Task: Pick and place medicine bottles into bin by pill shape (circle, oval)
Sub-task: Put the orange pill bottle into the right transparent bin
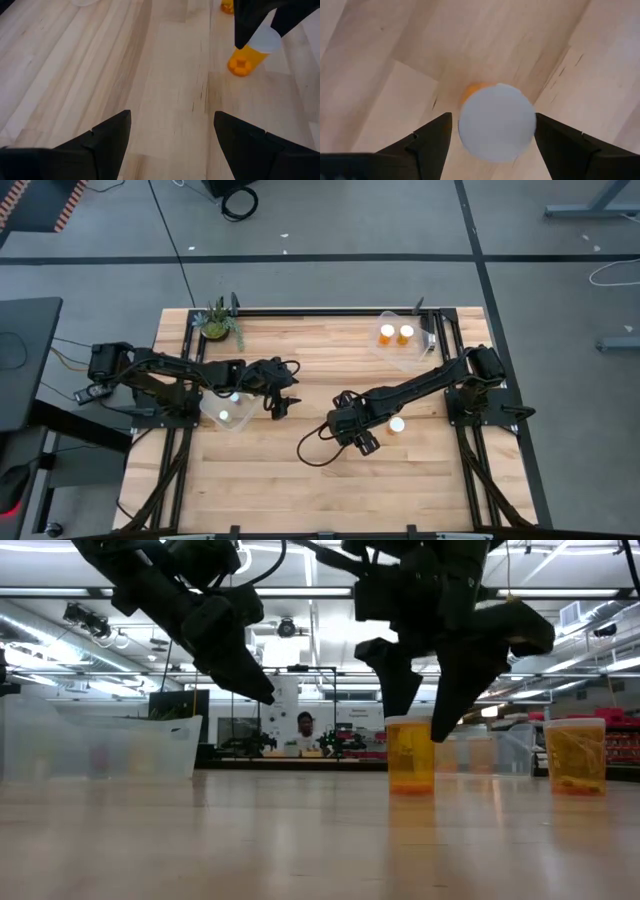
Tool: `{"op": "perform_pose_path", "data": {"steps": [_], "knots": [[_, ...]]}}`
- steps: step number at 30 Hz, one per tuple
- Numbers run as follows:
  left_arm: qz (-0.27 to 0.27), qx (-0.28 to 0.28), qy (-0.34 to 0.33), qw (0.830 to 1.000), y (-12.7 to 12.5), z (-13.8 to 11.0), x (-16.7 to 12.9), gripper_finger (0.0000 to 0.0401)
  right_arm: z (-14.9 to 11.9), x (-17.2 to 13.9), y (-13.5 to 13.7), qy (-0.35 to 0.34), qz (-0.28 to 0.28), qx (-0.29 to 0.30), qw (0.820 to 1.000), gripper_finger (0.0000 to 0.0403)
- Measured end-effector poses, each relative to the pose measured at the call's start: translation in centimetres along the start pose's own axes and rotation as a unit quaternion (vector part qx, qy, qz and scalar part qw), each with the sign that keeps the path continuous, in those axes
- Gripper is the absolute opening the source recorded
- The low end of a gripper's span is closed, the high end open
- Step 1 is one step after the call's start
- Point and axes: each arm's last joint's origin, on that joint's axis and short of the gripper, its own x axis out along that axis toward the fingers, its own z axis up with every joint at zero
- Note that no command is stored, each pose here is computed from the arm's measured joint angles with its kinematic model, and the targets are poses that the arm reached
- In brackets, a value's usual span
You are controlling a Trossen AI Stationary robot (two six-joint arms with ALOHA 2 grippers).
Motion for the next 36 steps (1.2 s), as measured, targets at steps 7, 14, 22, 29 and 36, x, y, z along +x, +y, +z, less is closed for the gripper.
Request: {"op": "perform_pose_path", "data": {"steps": [7, 14, 22, 29, 36], "knots": [[0.0, 0.0, 0.0, 1.0, 0.0, 0.0, 0.0, 0.0293, -0.1, 0.5, 0.0, -0.013, -0.003, 0.003, 1.0, 0.0282], [0.0, 0.0, 0.0, 1.0, 0.0, 0.0, 0.0, 0.0293, 0.0, 0.5, 0.0, -0.017, -0.003, 0.005, 1.0, 0.0236], [0.001, 0.0, 0.0, 1.0, 0.0, 0.0, 0.0, 0.0293, 0.1, -0.1, -0.3, -0.003, -0.009, -0.003, 1.0, 0.0225], [0.002, 0.0, 0.002, 1.0, 0.0, 0.0, 0.0, 0.0293, -1.9, -2.5, -2.9, 0.052, -0.036, 0.033, 0.997, 0.0224], [0.002, 0.001, 0.003, 1.0, 0.0, -0.1, 0.0, 0.0293, -5.5, -6.8, -6.5, 0.016, -0.067, 0.11, 0.992, 0.0227]]}}
